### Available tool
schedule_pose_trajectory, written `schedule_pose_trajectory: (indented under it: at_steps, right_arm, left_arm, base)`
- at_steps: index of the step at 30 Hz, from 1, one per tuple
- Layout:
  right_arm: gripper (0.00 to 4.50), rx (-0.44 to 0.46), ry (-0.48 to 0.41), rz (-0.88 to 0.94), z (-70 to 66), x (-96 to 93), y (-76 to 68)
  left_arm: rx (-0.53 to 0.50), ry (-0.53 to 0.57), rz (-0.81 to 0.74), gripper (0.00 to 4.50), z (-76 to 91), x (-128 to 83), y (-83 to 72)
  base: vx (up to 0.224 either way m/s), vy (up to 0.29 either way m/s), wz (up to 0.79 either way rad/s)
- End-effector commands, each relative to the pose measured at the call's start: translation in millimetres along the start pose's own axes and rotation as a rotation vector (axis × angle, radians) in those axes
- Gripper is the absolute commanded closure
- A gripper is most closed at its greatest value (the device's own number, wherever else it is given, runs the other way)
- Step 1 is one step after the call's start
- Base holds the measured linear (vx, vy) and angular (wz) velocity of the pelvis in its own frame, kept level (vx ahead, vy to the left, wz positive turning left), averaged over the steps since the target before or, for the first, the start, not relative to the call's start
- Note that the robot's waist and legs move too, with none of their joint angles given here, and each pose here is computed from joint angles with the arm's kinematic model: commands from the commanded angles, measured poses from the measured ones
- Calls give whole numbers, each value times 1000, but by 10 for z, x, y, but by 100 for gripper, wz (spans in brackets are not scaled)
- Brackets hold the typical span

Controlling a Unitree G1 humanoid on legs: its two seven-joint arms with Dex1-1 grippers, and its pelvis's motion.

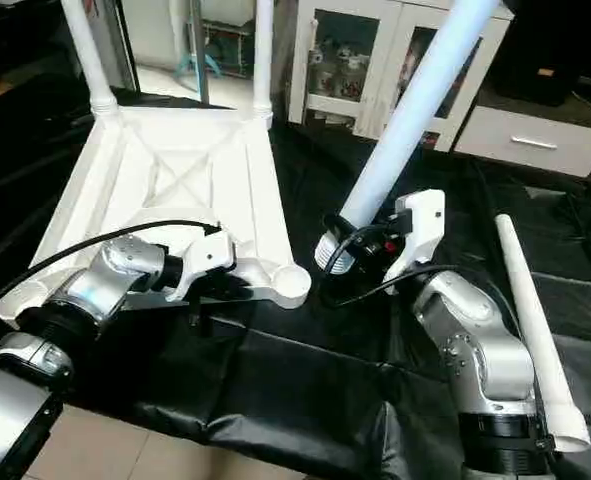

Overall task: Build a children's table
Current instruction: Insert table leg to table base

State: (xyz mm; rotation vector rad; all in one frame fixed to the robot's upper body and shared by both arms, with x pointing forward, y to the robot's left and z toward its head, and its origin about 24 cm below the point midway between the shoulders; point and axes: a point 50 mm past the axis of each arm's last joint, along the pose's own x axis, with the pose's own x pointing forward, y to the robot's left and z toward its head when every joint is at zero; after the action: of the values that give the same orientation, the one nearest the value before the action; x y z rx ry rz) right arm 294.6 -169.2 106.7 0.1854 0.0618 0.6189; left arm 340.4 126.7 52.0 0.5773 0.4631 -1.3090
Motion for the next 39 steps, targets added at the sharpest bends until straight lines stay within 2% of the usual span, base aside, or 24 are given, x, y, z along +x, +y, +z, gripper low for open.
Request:
schedule_pose_trajectory:
  at_steps: [1, 7, 13, 15, 17, 21, 28, 32, 33, 36, 39]
  right_arm:
    - [264, -37, -12, 21, 62, 31, 14]
    - [264, -34, -1, 53, 25, 75, 67]
    - [264, 16, 1, 77, -40, 87, 155]
    - [264, 39, 32, 129, -105, 105, 239]
    - [264, 48, 115, 219, -244, 102, 327]
    - [264, 1, 179, 219, -369, 105, 295]
    - [264, -50, 148, 175, -302, 142, 222]
    - [264, -55, 127, 190, -228, 132, 239]
    - [264, -55, 119, 212, -196, 103, 271]
    - [264, -53, 127, 229, -208, 83, 290]
    - [264, -62, 169, 267, -276, 39, 323]
  left_arm:
    - [-88, 126, -44, 449, -343, 5, -150]
    - [-97, -8, -63, 449, -167, 168, -293]
    - [-71, -54, -97, 449, -27, 189, -407]
    - [-76, -68, -102, 449, -13, 192, -423]
    - [-54, -70, -109, 449, -18, 191, -452]
    - [-29, -46, -111, 449, -51, 190, -506]
    - [-26, -87, -145, 449, -6, 152, -629]
    - [-13, -96, -175, 449, 19, 99, -699]
    - [-7, -83, -131, 449, 19, 85, -698]
    - [-5, -73, -113, 449, -3, 92, -687]
    - [-13, -69, -98, 449, -30, 103, -659]
  base:
    - [0, 0, 0]
    - [0, 0, 0]
    - [0, 0, 0]
    - [0, 0, 0]
    - [0, 0, 0]
    - [0, 0, 0]
    - [0, 0, 0]
    - [0, 0, 0]
    - [0, 0, 0]
    - [0, 0, 0]
    - [0, 0, 0]
